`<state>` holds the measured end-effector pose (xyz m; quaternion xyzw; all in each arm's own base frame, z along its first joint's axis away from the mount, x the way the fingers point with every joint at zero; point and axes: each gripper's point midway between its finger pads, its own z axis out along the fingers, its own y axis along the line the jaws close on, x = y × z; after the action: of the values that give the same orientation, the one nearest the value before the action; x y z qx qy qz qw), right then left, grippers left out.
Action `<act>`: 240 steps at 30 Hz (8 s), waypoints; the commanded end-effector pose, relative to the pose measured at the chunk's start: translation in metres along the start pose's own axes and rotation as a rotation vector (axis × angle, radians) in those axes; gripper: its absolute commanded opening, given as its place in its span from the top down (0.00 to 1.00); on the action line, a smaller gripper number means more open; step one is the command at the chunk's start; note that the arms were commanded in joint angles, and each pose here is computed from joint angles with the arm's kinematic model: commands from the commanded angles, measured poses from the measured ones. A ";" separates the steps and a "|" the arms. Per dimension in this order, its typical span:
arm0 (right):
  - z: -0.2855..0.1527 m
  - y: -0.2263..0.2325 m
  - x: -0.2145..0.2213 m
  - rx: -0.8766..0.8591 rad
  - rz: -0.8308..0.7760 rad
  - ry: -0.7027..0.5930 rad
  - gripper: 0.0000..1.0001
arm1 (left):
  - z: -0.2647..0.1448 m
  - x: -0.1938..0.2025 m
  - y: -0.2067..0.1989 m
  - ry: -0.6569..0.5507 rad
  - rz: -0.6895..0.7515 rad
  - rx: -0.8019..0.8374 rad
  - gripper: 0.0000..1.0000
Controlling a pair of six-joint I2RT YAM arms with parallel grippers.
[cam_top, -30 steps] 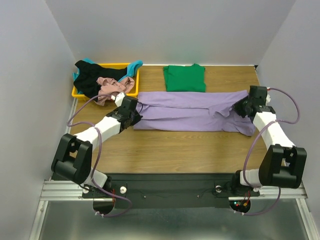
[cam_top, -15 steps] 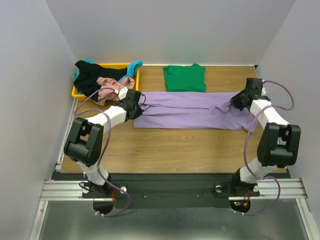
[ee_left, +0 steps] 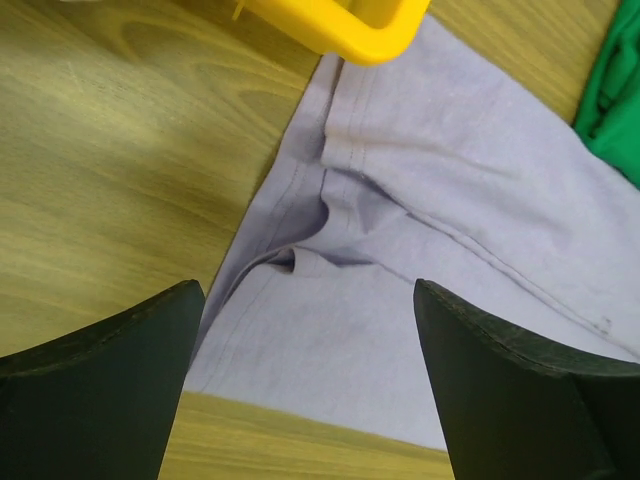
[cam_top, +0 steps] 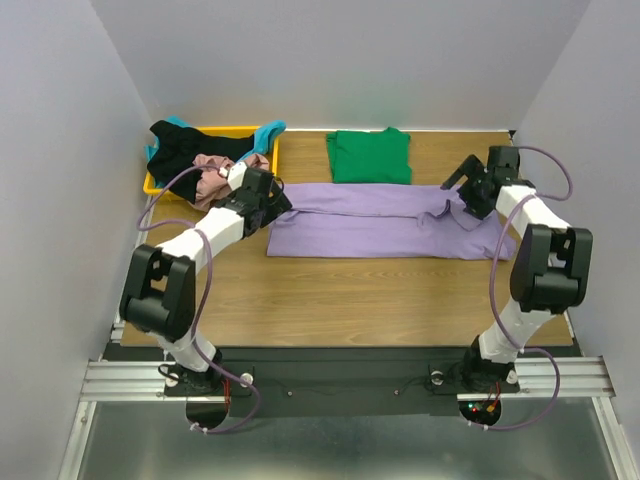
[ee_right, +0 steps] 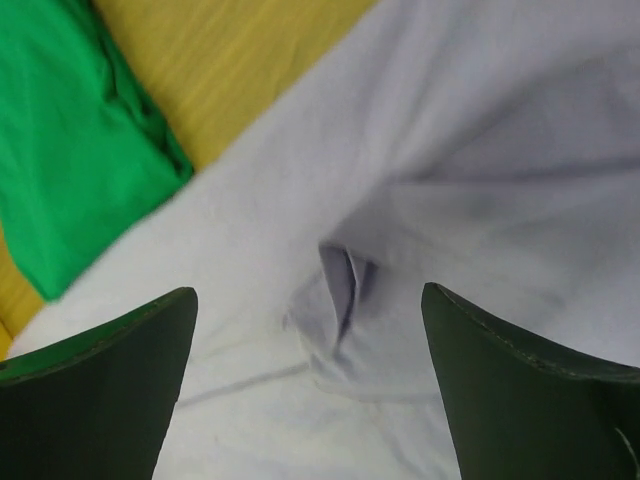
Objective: Fold and stack the t-shirts
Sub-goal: Fold the tshirt
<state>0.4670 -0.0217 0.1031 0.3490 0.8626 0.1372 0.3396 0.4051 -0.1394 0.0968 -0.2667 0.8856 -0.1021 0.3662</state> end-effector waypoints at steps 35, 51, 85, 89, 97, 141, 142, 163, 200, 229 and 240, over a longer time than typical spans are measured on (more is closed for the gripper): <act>0.064 0.013 -0.033 -0.061 -0.169 -0.108 0.00 | -0.033 0.030 0.041 -0.010 -0.001 0.053 0.02; -0.027 0.019 0.024 -0.210 -0.173 -0.038 0.00 | -0.038 0.038 -0.035 0.038 0.070 0.306 0.02; 0.061 0.055 -0.101 -0.073 -0.311 -0.363 0.00 | 0.020 0.097 0.028 0.162 0.136 0.054 0.02; 0.034 0.060 -0.123 -0.035 -0.346 -0.439 0.00 | 0.020 0.097 0.029 0.163 0.140 0.051 0.02; -0.024 0.068 -0.052 -0.215 -0.226 -0.249 0.00 | 0.014 0.094 0.021 0.166 0.139 0.087 0.02; 0.064 0.053 -0.135 0.145 -0.406 -0.448 0.00 | -0.006 0.118 0.051 0.211 0.156 0.064 0.02; 0.057 0.061 -0.126 0.085 -0.381 -0.423 0.00 | -0.009 0.115 0.046 0.207 0.161 0.082 0.02; -0.014 -0.004 0.085 -0.015 -0.120 -0.032 0.00 | -0.055 0.028 -0.052 -0.078 0.179 0.211 0.02; -0.075 0.045 0.066 -0.098 -0.458 -0.042 0.00 | -0.191 0.185 -0.004 0.232 0.292 0.343 0.02; -0.193 0.070 0.464 -0.323 -1.300 0.308 0.00 | -0.049 0.129 0.064 0.204 0.139 0.117 0.44; -0.181 0.054 0.471 -0.266 -1.313 0.314 0.15 | -0.035 0.151 0.087 0.269 0.151 0.025 1.00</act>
<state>0.1214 0.3398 0.0342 -0.3238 0.9082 0.0664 0.2568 0.2815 -0.1665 0.0221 -0.1746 0.9258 -0.1625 0.2934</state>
